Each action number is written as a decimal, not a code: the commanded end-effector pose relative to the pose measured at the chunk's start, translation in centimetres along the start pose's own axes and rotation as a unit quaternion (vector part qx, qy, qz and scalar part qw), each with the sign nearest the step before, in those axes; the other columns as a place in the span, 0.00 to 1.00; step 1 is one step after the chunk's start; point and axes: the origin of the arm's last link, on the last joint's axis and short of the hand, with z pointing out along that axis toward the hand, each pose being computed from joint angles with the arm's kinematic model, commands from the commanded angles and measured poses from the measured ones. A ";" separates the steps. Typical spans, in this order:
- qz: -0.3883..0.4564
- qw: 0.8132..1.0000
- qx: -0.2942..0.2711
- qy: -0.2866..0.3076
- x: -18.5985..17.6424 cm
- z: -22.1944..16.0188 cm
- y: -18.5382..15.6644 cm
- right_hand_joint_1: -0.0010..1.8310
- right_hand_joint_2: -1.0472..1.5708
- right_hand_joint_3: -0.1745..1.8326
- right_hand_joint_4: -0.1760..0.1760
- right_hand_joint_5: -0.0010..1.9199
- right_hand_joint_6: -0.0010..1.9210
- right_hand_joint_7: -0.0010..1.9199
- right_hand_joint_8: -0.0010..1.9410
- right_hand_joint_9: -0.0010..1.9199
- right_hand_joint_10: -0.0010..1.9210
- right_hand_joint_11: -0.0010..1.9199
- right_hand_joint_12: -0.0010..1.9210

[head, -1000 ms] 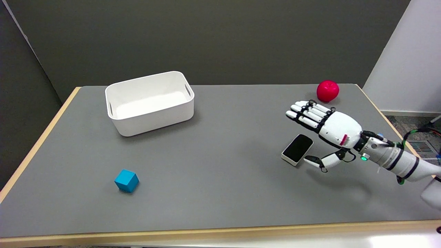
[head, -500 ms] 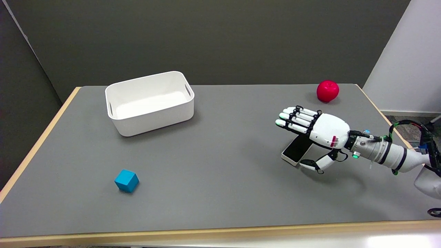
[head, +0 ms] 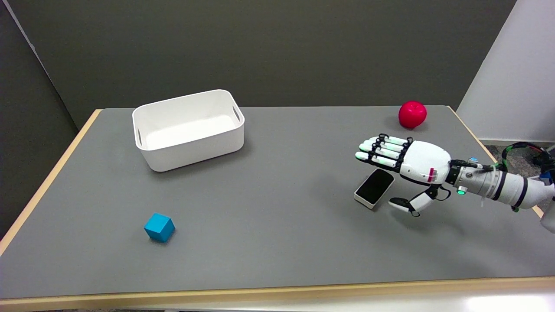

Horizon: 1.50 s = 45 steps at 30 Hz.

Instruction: Pick up the blackboard eraser.

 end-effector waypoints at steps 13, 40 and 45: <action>0.002 0.990 0.097 -0.099 0.8 3.9 1.5 0.40 0.63 0.59 0.50 0.00 0.06 0.02 0.09 0.00 0.18 0.00 0.35; 0.039 0.987 0.072 -0.139 0.5 4.7 2.9 0.41 0.65 0.58 0.76 0.09 0.21 0.18 0.24 0.10 0.29 0.01 0.51; 0.047 0.986 0.072 -0.146 -0.2 4.4 2.4 0.41 0.65 0.58 0.76 0.09 0.21 0.18 0.25 0.10 0.29 0.01 0.51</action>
